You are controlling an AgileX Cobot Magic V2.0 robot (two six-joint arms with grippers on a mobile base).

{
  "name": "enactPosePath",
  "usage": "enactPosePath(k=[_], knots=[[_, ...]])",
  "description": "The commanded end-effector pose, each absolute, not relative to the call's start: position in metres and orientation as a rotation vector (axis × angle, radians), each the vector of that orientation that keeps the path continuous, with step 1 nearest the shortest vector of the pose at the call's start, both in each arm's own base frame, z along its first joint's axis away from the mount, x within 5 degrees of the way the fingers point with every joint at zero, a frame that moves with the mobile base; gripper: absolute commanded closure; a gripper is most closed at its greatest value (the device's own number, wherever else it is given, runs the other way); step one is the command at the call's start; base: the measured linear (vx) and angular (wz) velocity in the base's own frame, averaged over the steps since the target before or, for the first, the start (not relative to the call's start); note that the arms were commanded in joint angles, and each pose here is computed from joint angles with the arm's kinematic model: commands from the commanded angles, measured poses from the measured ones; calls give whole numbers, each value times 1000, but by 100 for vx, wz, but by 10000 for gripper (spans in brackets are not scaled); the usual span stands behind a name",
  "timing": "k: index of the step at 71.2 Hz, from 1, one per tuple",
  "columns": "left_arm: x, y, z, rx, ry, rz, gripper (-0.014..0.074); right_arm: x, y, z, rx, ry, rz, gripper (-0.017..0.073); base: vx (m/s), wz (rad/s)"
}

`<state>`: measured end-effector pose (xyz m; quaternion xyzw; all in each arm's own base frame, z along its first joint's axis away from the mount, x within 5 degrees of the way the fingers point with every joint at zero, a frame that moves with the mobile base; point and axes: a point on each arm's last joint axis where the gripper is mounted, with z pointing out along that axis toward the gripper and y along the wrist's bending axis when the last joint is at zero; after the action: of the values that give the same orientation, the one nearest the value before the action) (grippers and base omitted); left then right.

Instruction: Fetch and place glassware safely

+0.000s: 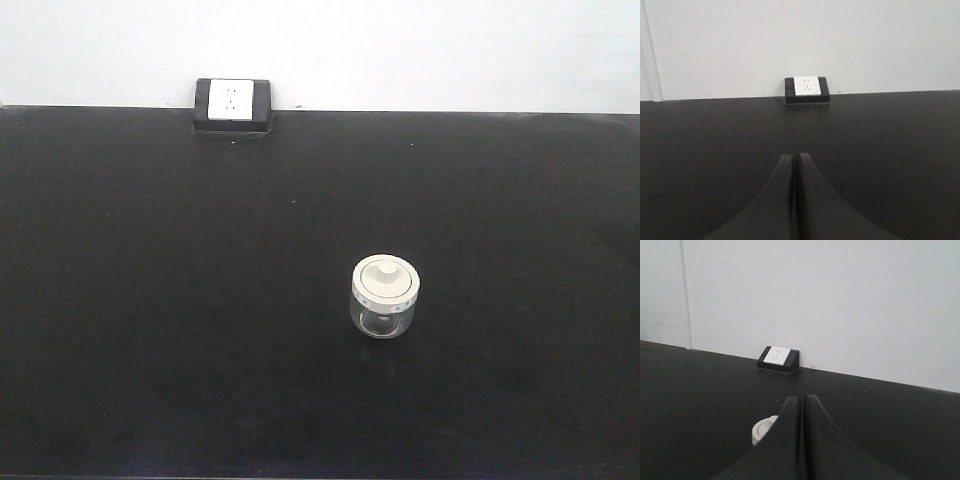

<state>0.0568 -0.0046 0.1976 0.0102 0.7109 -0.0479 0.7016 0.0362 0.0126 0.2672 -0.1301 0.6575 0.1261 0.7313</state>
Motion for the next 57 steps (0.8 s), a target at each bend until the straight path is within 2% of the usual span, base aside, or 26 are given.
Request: enactPosePath(k=[1,57], knots=[[57,-5,194,10,1531,-124,601,32,11,282,-274,1350,280,567,0,0],[57,-5,194,9,1530,-125,601,32,10,282,-253,1348,250,567,0,0]])
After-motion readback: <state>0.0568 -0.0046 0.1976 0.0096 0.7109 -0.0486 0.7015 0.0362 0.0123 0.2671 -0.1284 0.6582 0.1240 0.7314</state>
